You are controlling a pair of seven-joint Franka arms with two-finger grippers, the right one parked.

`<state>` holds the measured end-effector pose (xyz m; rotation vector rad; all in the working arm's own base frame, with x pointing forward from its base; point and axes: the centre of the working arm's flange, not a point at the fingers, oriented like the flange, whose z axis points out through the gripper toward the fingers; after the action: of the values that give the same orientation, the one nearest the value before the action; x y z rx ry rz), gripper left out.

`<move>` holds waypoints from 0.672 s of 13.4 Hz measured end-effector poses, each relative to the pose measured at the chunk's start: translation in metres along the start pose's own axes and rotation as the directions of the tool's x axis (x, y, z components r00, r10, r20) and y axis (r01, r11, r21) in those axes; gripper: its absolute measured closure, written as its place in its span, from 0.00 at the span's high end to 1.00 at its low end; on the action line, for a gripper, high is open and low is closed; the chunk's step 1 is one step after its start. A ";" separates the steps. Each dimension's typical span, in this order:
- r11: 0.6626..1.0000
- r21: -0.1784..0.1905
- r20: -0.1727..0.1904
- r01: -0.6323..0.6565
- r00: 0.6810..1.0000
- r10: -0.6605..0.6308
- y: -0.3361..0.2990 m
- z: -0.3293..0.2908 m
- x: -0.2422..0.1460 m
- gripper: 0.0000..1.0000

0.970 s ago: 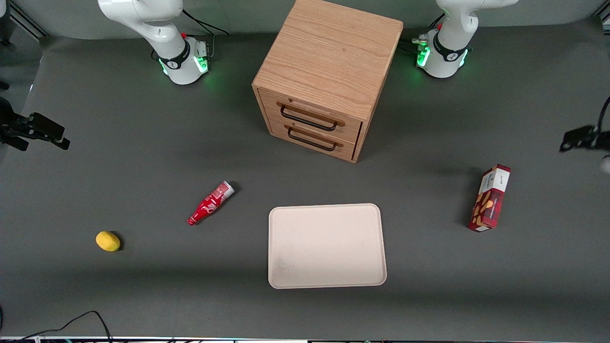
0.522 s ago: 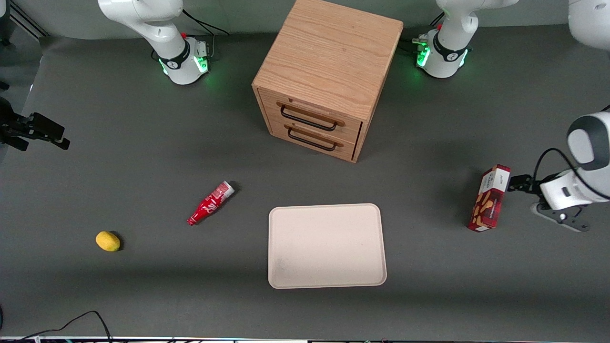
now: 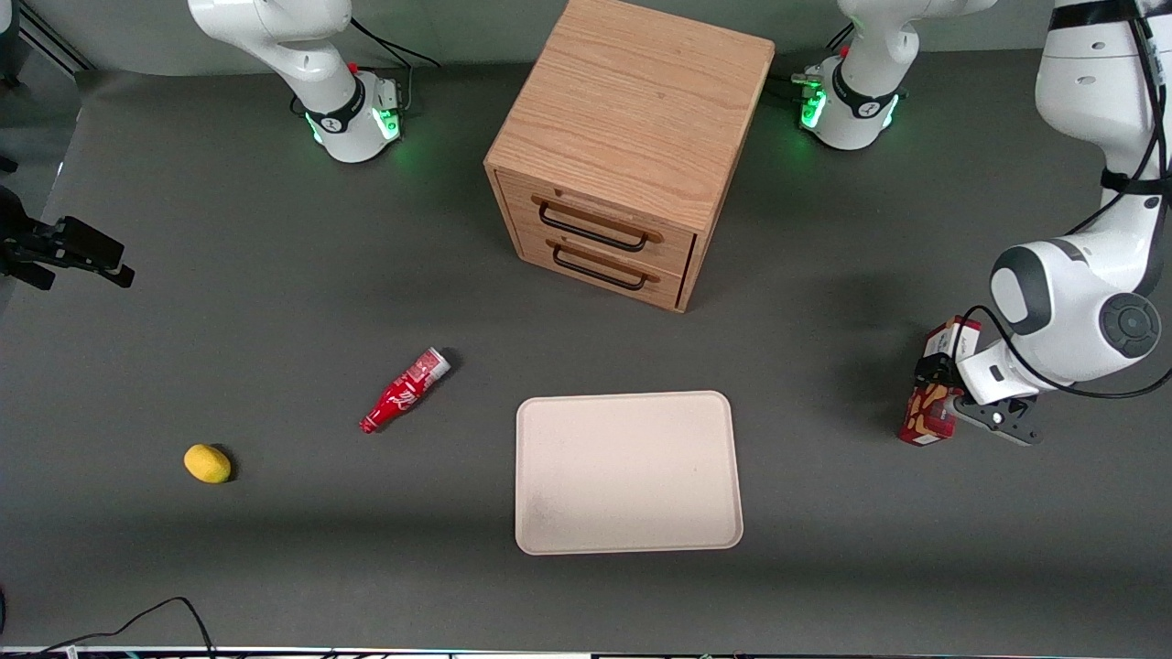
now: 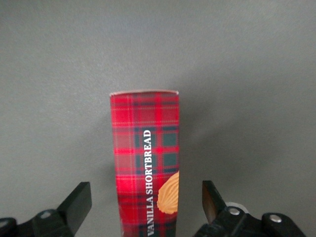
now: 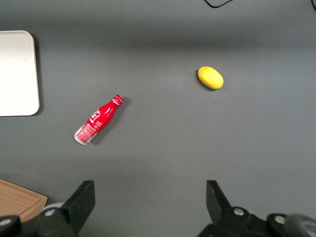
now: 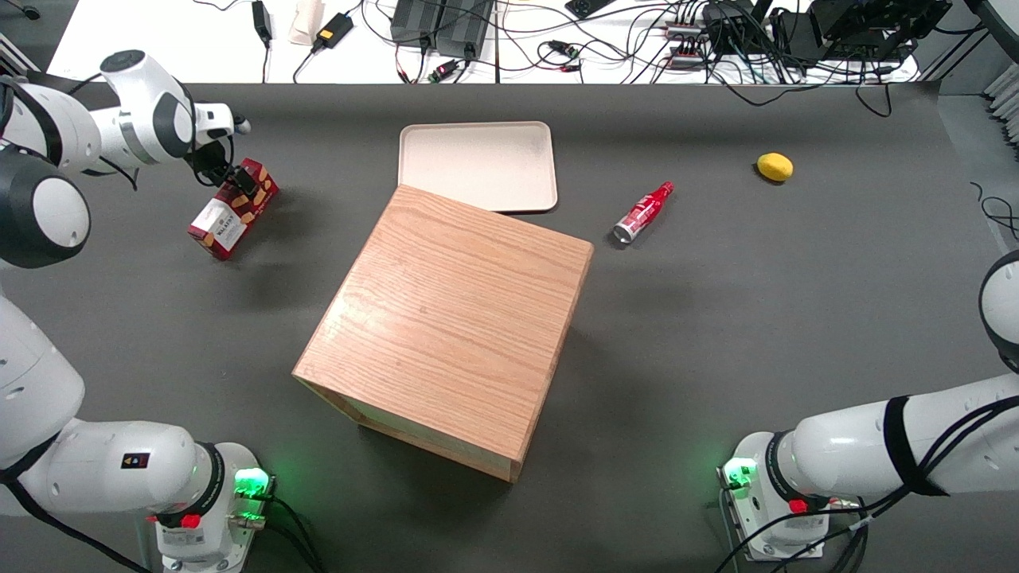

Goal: Place red cookie box on tray
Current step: 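Lower the open left gripper over the red plaid cookie box, then close the left gripper on the cookie box and lift it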

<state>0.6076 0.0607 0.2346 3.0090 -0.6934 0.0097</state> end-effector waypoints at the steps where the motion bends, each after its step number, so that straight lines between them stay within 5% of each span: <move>1: 1.000 0.000 0.002 -0.012 1.000 0.012 0.000 0.004 -0.002 1.00; 9: 1.000 -0.006 0.014 -0.027 1.000 0.027 0.000 0.011 -0.009 1.00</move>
<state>0.5995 0.0640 0.2237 2.9971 -0.7335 -0.0121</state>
